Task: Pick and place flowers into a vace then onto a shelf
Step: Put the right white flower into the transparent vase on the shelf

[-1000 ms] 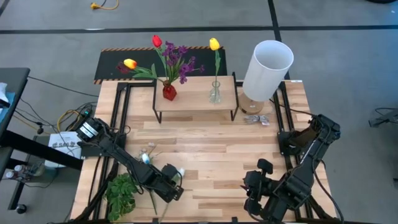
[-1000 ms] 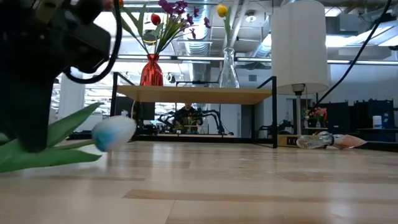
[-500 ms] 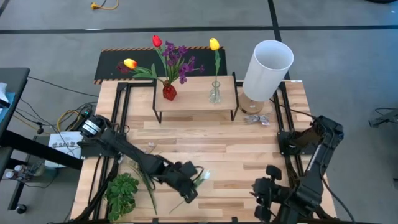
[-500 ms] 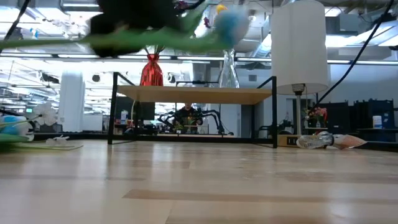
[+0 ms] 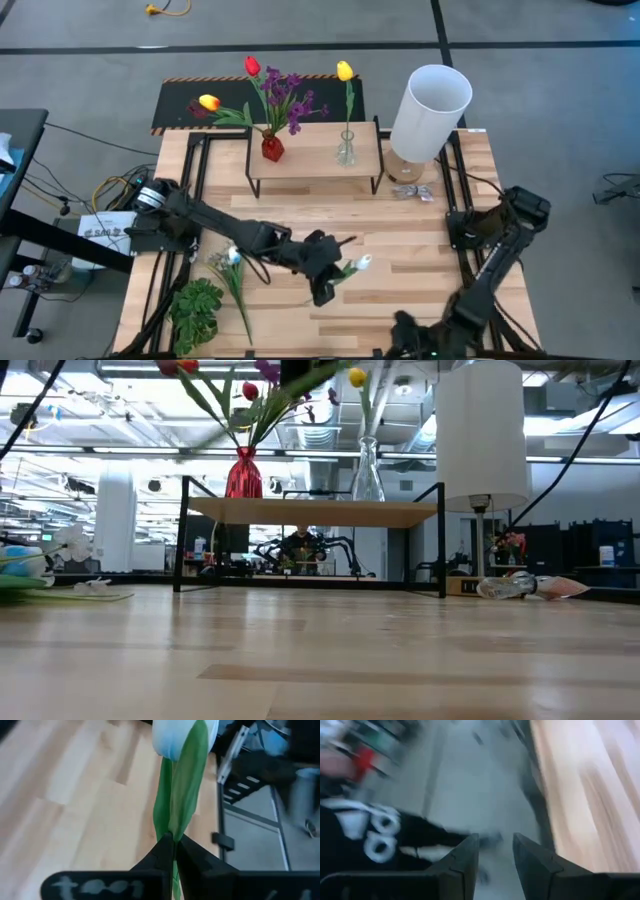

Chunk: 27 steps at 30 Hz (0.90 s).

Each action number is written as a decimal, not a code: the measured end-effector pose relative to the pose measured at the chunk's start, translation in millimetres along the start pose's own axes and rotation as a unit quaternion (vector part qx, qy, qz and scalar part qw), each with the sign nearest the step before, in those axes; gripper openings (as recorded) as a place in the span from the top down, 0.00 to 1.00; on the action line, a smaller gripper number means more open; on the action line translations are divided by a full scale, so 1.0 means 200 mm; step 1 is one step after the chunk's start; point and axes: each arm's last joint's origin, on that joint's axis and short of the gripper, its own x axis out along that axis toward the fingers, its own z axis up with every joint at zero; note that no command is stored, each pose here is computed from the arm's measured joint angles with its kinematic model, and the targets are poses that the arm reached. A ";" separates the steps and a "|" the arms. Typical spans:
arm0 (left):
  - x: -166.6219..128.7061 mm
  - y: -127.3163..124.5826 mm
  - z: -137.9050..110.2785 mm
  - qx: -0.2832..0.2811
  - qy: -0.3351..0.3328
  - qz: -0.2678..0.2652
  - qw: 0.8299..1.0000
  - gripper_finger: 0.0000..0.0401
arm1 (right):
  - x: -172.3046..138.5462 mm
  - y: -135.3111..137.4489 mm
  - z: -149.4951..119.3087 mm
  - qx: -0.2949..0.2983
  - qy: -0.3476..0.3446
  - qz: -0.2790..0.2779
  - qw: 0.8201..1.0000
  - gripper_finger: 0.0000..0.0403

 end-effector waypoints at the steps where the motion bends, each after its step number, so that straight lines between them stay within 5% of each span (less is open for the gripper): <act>1: 0.00 0.02 0.01 0.003 -0.002 0.004 1.000 1.00 | 0.01 0.01 0.05 -0.017 -0.028 0.022 0.999 0.72; 7: 0.01 0.10 0.07 0.008 -0.016 0.024 1.000 1.00 | -0.06 0.09 0.35 -0.139 -0.225 0.123 0.956 0.72; 19: 0.01 0.14 0.10 0.024 -0.040 0.049 0.998 1.00 | -0.53 0.17 0.63 -0.306 -0.463 0.042 0.831 0.72; 22: 0.01 0.13 0.12 0.030 -0.061 0.046 0.997 1.00 | -0.58 0.15 0.67 -0.313 -0.502 -0.003 0.806 0.72; 27: 0.01 0.13 0.15 0.039 -0.096 0.055 0.993 1.00 | -0.65 0.13 0.69 -0.267 -0.533 -0.176 0.783 0.74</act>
